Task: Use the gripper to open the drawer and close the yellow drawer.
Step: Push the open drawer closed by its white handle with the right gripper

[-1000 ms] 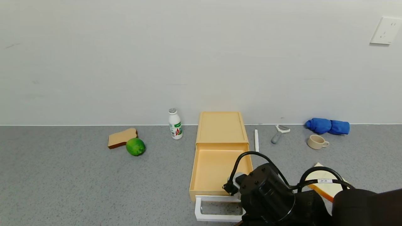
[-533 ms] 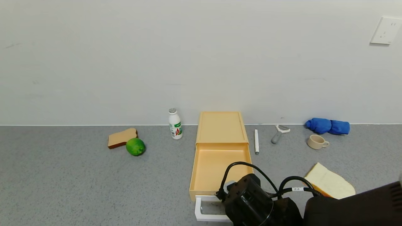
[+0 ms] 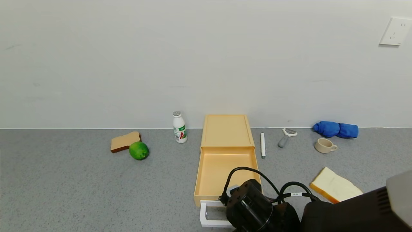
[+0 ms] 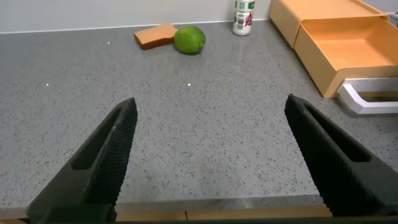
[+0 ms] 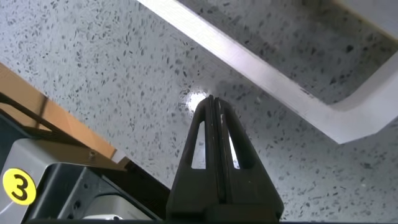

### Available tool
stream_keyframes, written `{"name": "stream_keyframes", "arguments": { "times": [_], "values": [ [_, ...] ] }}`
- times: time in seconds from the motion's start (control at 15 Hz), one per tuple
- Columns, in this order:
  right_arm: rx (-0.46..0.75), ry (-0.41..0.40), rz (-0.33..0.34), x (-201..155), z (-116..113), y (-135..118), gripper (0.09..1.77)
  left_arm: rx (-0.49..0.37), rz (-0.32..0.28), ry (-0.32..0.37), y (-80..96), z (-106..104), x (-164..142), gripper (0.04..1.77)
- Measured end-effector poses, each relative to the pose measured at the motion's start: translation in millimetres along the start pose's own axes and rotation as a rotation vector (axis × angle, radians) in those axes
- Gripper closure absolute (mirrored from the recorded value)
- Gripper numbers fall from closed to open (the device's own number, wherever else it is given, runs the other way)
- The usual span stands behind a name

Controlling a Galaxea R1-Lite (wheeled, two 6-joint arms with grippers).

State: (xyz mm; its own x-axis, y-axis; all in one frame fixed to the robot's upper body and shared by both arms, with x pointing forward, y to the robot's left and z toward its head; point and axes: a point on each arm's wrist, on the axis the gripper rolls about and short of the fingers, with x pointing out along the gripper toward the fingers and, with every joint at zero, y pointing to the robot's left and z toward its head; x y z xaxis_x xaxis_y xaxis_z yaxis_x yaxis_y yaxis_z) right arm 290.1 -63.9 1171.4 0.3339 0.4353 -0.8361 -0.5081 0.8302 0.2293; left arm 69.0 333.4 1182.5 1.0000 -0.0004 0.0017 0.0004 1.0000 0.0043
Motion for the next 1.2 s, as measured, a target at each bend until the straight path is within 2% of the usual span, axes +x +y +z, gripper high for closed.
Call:
{"name": "stream_keyframes", "arguments": {
  "times": [1.2],
  "values": [
    [0.038, -0.062, -0.029, 2, 24, -12, 1.74, 0.0, 0.0, 0.0, 0.0, 0, 0, 0.09]
  ]
}}
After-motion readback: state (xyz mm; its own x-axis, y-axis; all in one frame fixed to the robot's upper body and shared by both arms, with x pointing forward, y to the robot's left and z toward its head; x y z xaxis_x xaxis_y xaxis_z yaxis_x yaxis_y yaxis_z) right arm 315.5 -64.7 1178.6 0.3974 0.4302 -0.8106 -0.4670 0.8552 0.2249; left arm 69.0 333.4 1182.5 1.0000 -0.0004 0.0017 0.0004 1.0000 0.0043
